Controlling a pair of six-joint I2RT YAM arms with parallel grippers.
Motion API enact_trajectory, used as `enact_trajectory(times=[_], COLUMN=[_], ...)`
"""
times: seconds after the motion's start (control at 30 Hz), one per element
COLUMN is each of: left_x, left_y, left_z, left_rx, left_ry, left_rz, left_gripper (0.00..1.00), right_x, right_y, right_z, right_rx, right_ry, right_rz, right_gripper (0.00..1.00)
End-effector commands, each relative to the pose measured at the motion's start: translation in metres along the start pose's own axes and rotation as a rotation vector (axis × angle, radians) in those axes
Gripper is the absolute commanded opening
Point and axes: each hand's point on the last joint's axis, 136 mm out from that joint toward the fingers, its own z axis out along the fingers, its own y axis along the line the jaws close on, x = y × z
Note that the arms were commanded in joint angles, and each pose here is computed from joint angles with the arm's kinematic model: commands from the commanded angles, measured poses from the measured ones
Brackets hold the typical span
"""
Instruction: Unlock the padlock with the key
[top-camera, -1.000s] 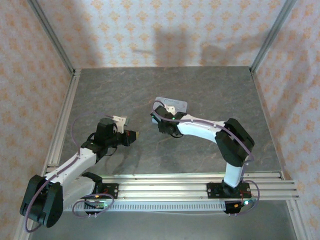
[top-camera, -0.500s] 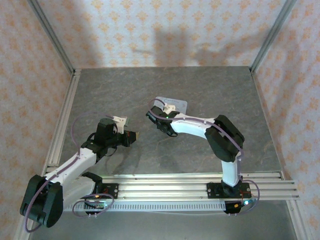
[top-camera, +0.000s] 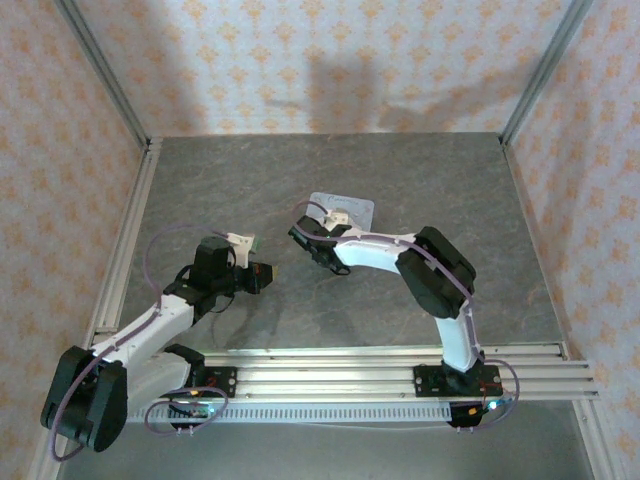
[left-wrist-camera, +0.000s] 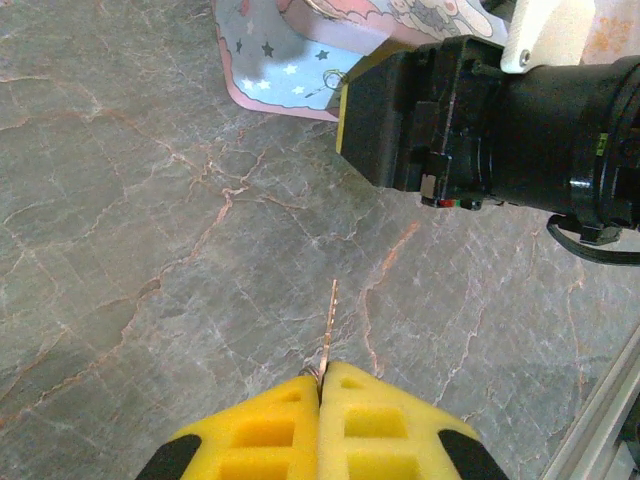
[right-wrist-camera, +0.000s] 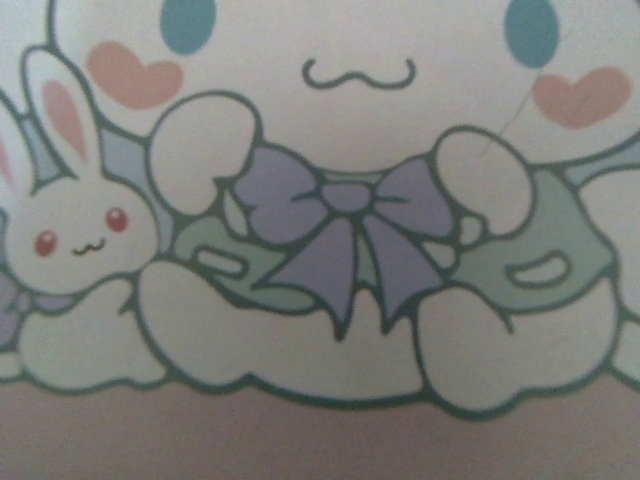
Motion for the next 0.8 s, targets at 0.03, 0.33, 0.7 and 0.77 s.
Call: enact_trajectory(times=[0.03, 0.33, 0.7, 0.77], left_x=[0.001, 0.002, -0.006, -0.005], left_y=[-0.005, -0.005, -0.021, -0.029], left_z=[-0.001, -0.003, -0.003, 0.000], left_rx=[0.020, 0.019, 0.090, 0.137], left_ry=[0.004, 0.003, -0.025, -0.012], left_rz=[0.024, 0.026, 0.037, 0.054], left_gripper=[0.00, 0.00, 0.00, 0.00], right_x=[-0.012, -0.018, -0.020, -0.016], right_y=[0.006, 0.002, 0.022, 0.027], right_z=[0.004, 0.003, -0.033, -0.040], right_rx=[0.018, 0.034, -0.194, -0.266], right_ry=[-0.060, -0.084, -0.005, 0.048], right_rz=[-0.016, -0.049, -0.100, -0.087], right_gripper=[0.38, 0.17, 0.00, 0.00])
